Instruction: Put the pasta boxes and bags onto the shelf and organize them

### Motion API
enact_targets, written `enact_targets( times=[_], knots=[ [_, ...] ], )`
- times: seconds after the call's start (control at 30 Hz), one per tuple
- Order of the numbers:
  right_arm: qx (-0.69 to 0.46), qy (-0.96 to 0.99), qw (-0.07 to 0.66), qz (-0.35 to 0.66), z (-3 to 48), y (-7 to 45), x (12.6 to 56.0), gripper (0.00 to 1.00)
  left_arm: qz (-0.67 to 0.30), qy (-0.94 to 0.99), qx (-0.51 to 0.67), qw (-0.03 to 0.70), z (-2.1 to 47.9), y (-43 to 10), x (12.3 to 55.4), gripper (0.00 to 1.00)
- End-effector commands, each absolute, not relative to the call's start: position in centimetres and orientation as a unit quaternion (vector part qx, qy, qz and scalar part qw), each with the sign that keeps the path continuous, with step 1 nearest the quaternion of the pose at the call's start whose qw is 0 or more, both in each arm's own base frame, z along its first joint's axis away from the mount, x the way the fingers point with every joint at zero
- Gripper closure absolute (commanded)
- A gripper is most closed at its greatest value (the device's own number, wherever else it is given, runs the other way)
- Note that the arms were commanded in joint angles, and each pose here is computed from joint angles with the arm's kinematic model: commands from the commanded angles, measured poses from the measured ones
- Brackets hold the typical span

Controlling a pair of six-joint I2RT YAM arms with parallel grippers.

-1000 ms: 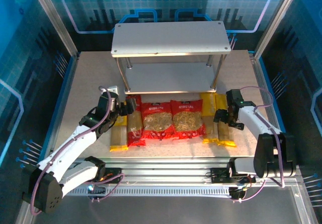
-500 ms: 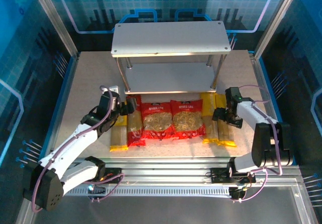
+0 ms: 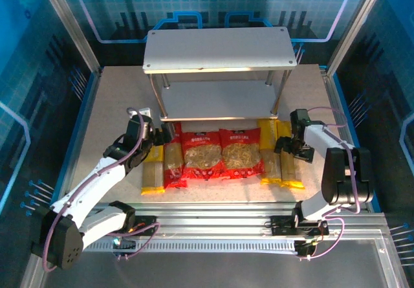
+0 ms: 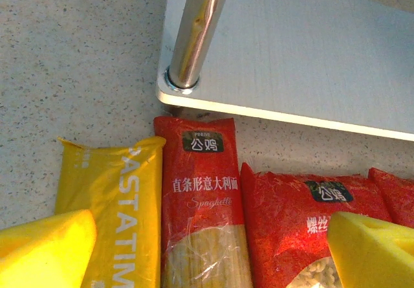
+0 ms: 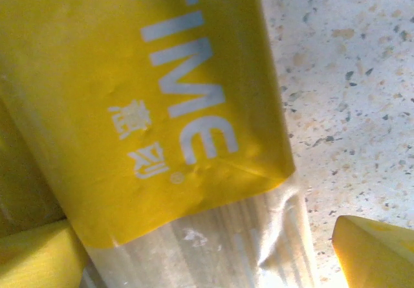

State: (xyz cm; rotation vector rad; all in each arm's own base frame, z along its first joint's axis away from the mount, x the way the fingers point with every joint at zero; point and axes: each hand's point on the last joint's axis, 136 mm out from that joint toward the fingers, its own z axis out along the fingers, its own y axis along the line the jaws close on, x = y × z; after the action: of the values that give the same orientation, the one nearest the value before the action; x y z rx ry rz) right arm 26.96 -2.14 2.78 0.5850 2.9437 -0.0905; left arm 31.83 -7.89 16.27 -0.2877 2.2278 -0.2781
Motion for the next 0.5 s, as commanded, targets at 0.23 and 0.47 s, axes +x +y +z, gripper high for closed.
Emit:
enact_targets(
  times=[0.23,0.47],
  knots=[
    [0.216,0.974,0.067,-0.03,2.7,-4.2,26.9,0.04,-0.117,0.882,-0.118,0.441,17.7,-7.8,33.0,0.06],
    [0.191,0.98,0.059,0.018,1.7,-1.8,27.9,0.02,-0.121,0.883,-0.122,0.437,17.4,-8.0,33.2,0.07]
  ],
)
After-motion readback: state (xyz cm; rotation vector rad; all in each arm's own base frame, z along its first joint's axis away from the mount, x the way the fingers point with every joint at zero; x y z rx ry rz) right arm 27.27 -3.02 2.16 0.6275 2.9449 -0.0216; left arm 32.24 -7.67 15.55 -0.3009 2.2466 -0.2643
